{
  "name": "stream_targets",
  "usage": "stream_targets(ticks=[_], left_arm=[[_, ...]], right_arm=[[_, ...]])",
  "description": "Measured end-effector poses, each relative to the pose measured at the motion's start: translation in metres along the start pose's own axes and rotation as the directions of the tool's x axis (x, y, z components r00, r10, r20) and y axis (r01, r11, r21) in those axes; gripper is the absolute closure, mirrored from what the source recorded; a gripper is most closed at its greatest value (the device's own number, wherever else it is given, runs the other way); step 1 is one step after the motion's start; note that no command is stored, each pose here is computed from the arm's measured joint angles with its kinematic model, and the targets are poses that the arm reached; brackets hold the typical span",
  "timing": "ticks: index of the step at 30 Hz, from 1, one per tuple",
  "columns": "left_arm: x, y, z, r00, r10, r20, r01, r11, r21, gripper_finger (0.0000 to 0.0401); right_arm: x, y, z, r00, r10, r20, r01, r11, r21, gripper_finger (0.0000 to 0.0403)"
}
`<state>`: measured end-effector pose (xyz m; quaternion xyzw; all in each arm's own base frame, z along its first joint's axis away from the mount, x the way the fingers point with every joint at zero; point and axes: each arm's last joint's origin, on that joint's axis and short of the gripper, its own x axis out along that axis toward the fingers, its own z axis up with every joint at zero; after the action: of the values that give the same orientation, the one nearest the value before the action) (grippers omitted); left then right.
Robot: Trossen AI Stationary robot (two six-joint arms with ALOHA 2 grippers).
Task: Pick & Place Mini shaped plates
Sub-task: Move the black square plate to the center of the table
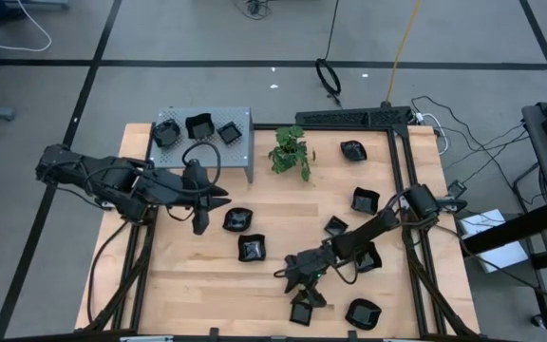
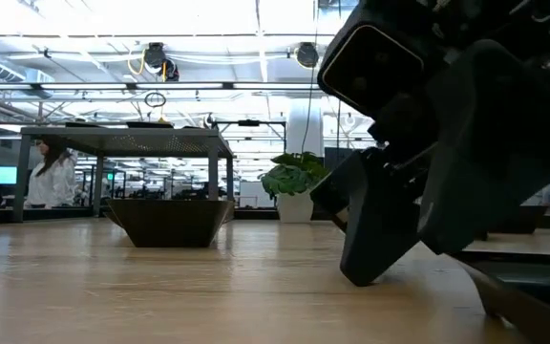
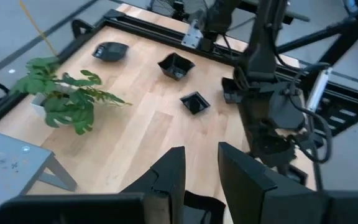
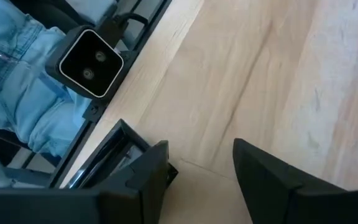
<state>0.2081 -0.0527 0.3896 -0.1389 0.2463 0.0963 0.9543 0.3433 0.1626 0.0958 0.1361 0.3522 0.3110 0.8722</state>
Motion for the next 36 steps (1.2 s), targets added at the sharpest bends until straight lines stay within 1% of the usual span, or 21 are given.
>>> stream_targets(ticks=[4, 8, 10, 17, 22, 25, 29, 36], left_arm=[[0.0, 0.0, 0.0, 1.0, -0.013, -0.007, 0.013, 1.0, 0.008, 0.0304], [0.0, 0.0, 0.0, 1.0, -0.013, -0.007, 0.013, 0.999, 0.03, 0.0304], [0.0, 0.0, 0.0, 1.0, -0.012, -0.006, 0.013, 0.999, 0.034, 0.0304], [0.0, -0.001, 0.0, 1.0, -0.021, -0.011, 0.021, 1.0, 0.018, 0.0304], [0.0, -0.001, 0.0, 1.0, -0.026, -0.014, 0.027, 0.999, 0.018, 0.0304], [0.0, -0.001, 0.0, 1.0, -0.026, -0.014, 0.027, 0.999, 0.03, 0.0304], [0.0, -0.001, 0.0, 1.0, -0.026, -0.013, 0.026, 0.999, 0.03, 0.0304], [0.0, -0.001, 0.0, 1.0, -0.026, -0.013, 0.027, 0.999, 0.024, 0.0304]], right_arm=[[0.001, 0.003, -0.002, 1.0, 0.011, -0.021, -0.011, 1.0, 0.0, 0.0236], [0.002, 0.006, -0.005, 0.997, 0.062, -0.054, -0.062, 0.998, 0.003, 0.0238], [0.002, 0.008, -0.006, 0.995, 0.075, -0.062, -0.077, 0.997, -0.019, 0.0238], [0.003, 0.009, -0.008, 0.993, 0.078, -0.083, -0.093, 0.978, -0.185, 0.0238], [0.005, 0.014, -0.013, 0.992, 0.056, -0.11, -0.091, 0.933, -0.347, 0.0239], [0.006, 0.017, -0.015, 0.993, 0.045, -0.113, -0.087, 0.912, -0.402, 0.0239], [0.007, 0.019, -0.016, 0.991, 0.05, -0.122, -0.097, 0.903, -0.419, 0.0243], [0.005, 0.023, -0.012, 0.992, 0.089, -0.093, -0.12, 0.895, -0.429, 0.0282]])
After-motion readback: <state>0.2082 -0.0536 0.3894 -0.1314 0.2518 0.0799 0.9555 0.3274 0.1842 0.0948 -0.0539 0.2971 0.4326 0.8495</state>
